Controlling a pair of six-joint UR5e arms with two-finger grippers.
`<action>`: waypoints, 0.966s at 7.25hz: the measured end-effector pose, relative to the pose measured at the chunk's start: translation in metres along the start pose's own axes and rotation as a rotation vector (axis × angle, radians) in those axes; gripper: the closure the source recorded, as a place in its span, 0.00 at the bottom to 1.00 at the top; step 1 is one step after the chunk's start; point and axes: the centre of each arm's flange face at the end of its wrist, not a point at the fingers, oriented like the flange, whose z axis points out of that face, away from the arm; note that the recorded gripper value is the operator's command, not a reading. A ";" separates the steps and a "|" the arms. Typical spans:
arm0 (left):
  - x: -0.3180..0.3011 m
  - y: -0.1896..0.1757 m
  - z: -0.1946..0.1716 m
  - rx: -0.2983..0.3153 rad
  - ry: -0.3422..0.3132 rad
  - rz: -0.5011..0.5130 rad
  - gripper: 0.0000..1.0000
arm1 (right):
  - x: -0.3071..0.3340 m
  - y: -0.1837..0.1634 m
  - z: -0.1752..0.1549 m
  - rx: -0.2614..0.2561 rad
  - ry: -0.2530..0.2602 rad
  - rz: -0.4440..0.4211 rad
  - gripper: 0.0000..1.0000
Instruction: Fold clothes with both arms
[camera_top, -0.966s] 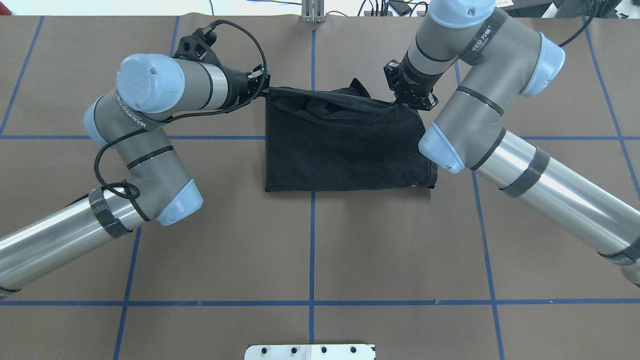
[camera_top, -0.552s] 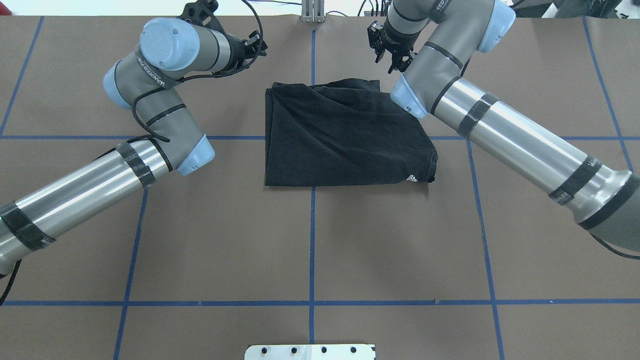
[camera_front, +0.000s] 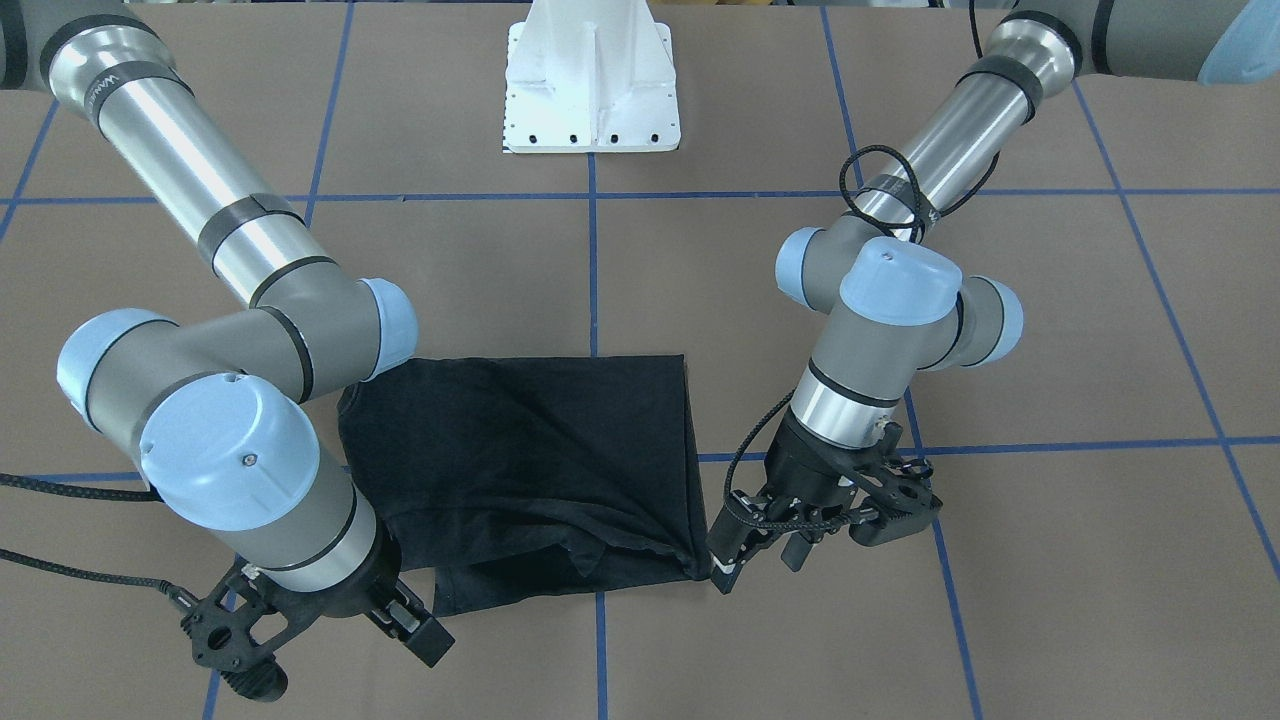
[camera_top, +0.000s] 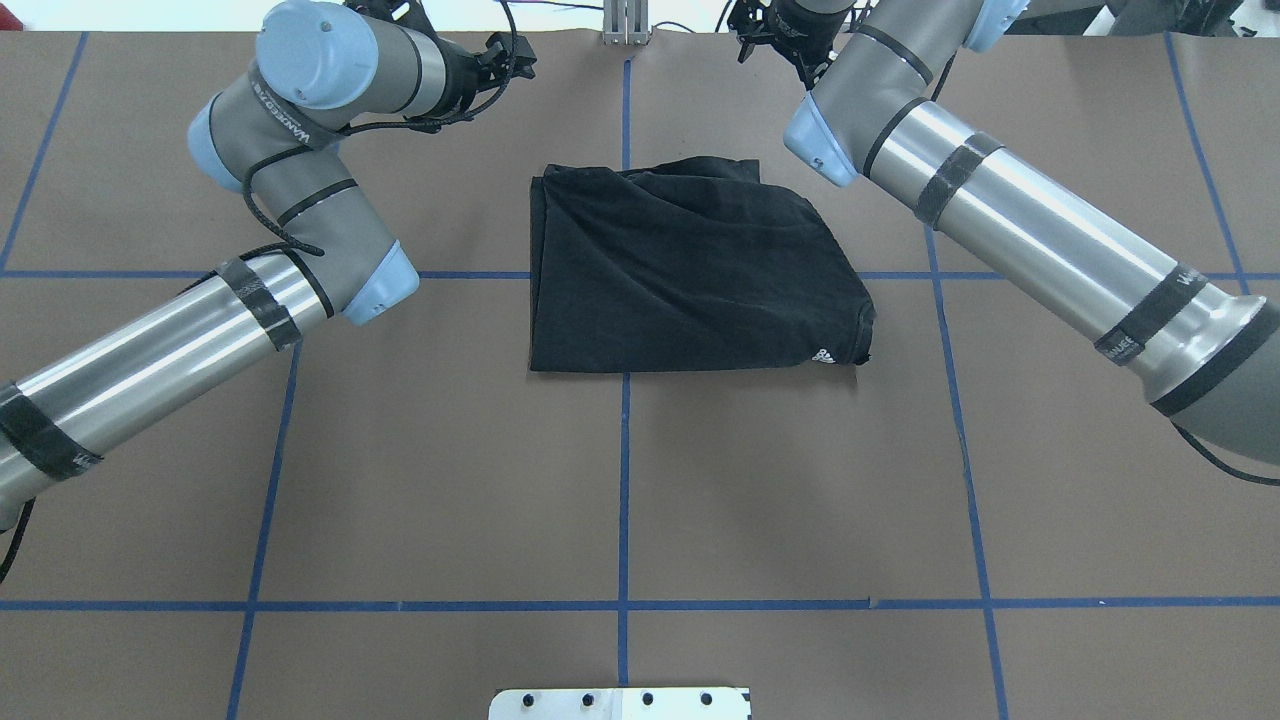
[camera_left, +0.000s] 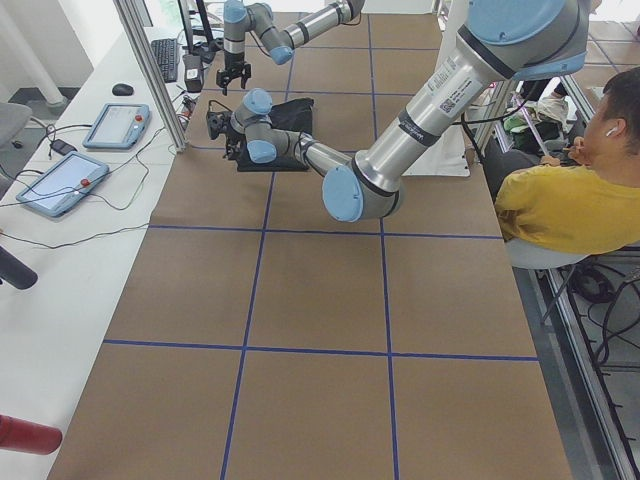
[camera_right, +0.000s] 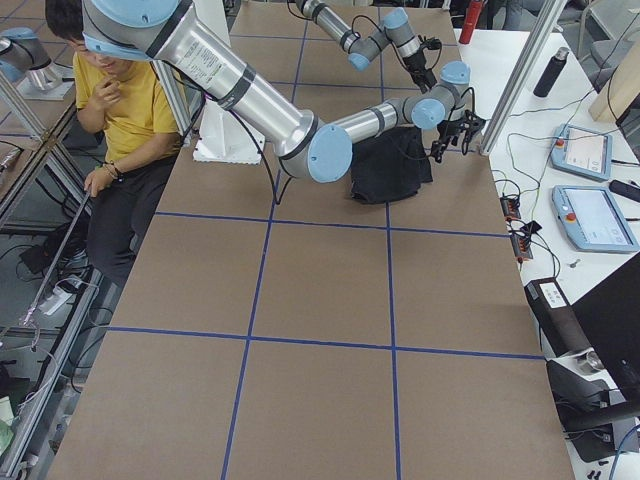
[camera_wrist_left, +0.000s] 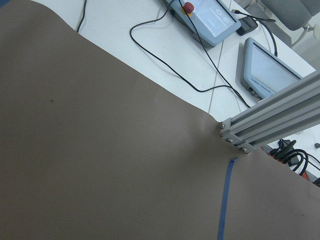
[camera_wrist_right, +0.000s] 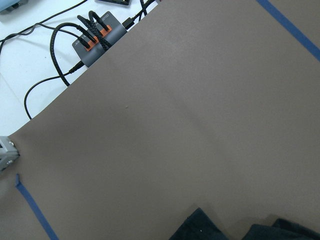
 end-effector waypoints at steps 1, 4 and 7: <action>-0.019 -0.005 -0.013 -0.024 -0.006 0.092 0.00 | 0.024 -0.019 -0.006 0.003 0.001 -0.067 0.00; -0.154 -0.037 -0.099 -0.109 -0.068 0.486 0.00 | 0.196 -0.079 -0.046 -0.017 0.057 -0.417 0.00; -0.330 -0.110 -0.232 -0.183 -0.156 0.776 0.00 | 0.380 -0.142 -0.113 -0.034 0.105 -0.637 0.00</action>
